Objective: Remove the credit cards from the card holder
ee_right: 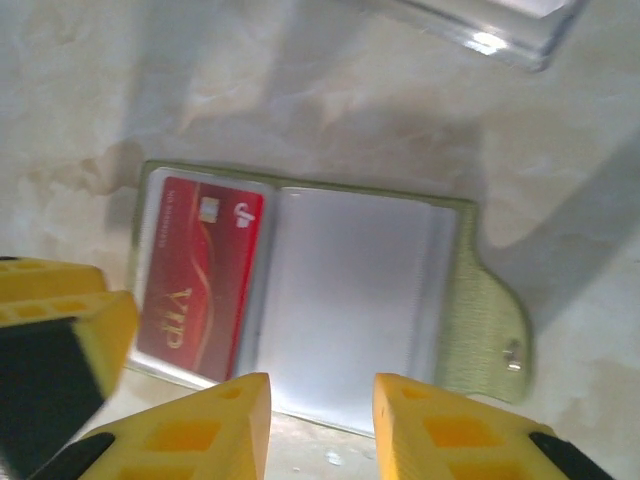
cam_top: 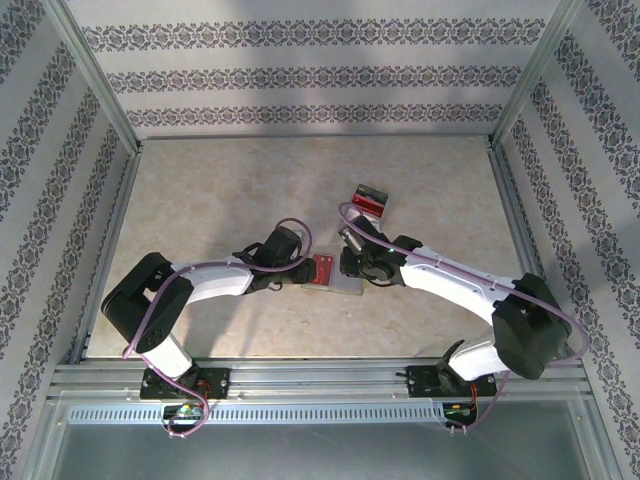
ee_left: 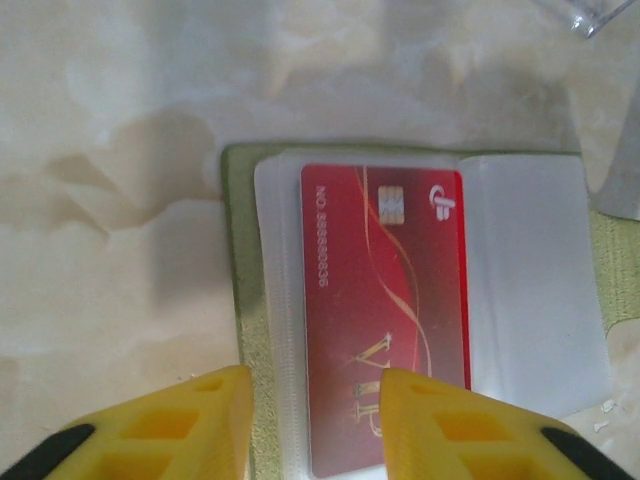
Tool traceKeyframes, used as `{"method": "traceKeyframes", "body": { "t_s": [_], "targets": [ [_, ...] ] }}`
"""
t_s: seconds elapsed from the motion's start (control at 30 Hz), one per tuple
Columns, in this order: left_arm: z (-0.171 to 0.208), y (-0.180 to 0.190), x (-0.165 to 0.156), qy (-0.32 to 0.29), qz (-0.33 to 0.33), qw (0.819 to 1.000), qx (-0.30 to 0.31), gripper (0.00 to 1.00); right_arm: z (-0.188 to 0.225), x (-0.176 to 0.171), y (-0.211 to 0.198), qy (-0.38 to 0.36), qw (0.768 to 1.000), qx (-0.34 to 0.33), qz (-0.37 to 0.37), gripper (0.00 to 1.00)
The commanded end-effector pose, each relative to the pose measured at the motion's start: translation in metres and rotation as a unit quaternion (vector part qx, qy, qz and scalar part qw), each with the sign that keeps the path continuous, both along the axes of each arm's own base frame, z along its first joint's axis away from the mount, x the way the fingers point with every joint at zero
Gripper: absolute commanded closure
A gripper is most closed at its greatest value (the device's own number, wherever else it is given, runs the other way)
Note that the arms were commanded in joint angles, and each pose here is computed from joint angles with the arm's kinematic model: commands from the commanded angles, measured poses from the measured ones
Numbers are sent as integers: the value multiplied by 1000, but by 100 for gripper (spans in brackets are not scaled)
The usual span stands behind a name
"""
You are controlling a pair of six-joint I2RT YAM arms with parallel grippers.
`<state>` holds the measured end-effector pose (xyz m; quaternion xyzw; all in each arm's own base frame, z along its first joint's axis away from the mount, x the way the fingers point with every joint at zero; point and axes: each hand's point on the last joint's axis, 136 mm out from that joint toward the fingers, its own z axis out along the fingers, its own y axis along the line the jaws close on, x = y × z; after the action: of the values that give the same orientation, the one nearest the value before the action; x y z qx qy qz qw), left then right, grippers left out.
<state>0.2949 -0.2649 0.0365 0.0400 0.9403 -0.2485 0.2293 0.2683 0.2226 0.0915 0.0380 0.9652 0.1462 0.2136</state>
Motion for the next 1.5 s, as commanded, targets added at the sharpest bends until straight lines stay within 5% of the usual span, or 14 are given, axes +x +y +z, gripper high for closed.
{"method": "traceKeyframes", "body": {
  "t_s": [0.0,0.27,1.1,1.47],
  "targets": [
    [-4,-11,-6,8,-7,1000,-25,67,-10,3,26,26,997,76,8,69],
    [-8,-17,-14,10,-13,999,-29,76,-39,15,44,74,979,188,-2,74],
    [23,-16,-2,-31,2,999,-20,86,-55,12,32,78,983,167,-14,76],
    [4,-32,4,-11,-10,1000,-24,92,-59,9,29,81,983,166,-19,75]
  ]
}}
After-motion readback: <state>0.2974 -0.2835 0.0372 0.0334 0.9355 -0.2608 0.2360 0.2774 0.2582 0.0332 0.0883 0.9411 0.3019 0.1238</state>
